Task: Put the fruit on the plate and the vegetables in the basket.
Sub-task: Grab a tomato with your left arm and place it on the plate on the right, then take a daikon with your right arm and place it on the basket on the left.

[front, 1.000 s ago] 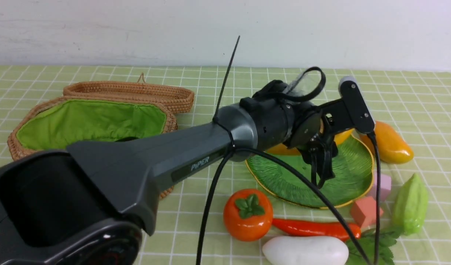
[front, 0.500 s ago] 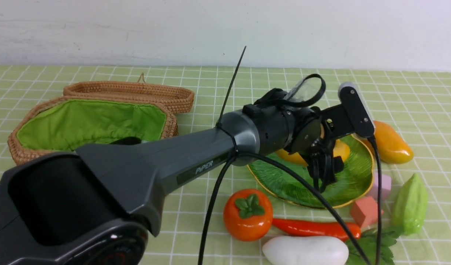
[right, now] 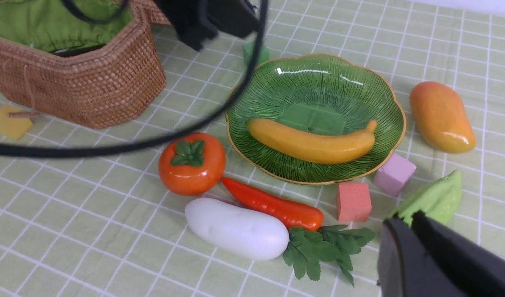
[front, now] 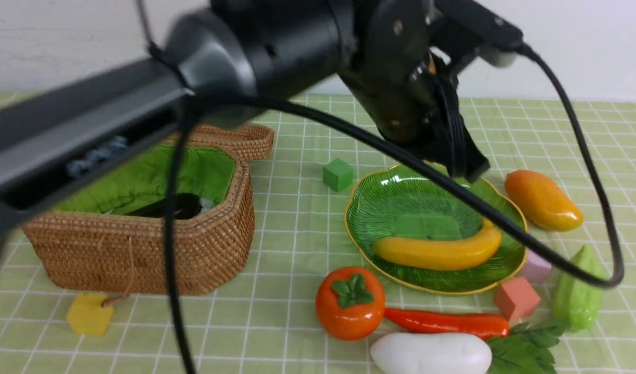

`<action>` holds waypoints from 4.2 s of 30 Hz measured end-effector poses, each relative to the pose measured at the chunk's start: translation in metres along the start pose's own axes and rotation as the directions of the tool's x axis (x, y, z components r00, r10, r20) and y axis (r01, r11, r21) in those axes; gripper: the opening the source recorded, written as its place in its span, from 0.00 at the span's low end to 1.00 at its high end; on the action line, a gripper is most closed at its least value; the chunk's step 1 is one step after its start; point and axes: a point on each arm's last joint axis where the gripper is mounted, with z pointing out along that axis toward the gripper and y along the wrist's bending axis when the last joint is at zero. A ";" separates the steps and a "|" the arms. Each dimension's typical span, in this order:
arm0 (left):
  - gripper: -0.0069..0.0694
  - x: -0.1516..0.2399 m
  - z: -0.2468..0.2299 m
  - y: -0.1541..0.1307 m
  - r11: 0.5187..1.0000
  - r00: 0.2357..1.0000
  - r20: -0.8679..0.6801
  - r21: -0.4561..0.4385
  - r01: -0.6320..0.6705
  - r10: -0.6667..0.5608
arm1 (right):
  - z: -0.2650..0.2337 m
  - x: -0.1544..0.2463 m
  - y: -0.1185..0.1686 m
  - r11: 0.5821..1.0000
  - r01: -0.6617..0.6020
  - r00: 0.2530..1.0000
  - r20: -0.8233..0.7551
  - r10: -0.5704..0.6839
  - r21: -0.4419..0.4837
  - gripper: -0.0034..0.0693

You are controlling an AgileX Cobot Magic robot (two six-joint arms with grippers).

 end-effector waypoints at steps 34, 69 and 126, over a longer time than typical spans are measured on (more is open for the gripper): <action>0.87 0.136 0.081 -0.029 0.843 0.793 -0.307 0.304 -0.443 0.527 | -0.031 -0.016 0.020 0.982 0.112 0.993 0.051 -0.106 -0.153 0.15; 0.68 0.143 0.109 -0.021 0.828 0.757 -0.334 0.225 -0.514 0.561 | -0.031 -0.014 0.021 0.981 0.112 0.994 0.031 -0.108 -0.160 0.19; 0.44 0.014 0.025 0.015 0.994 0.994 0.016 -0.002 -0.109 0.109 | -0.031 -0.012 0.021 0.980 0.113 0.994 0.008 -0.113 -0.163 0.24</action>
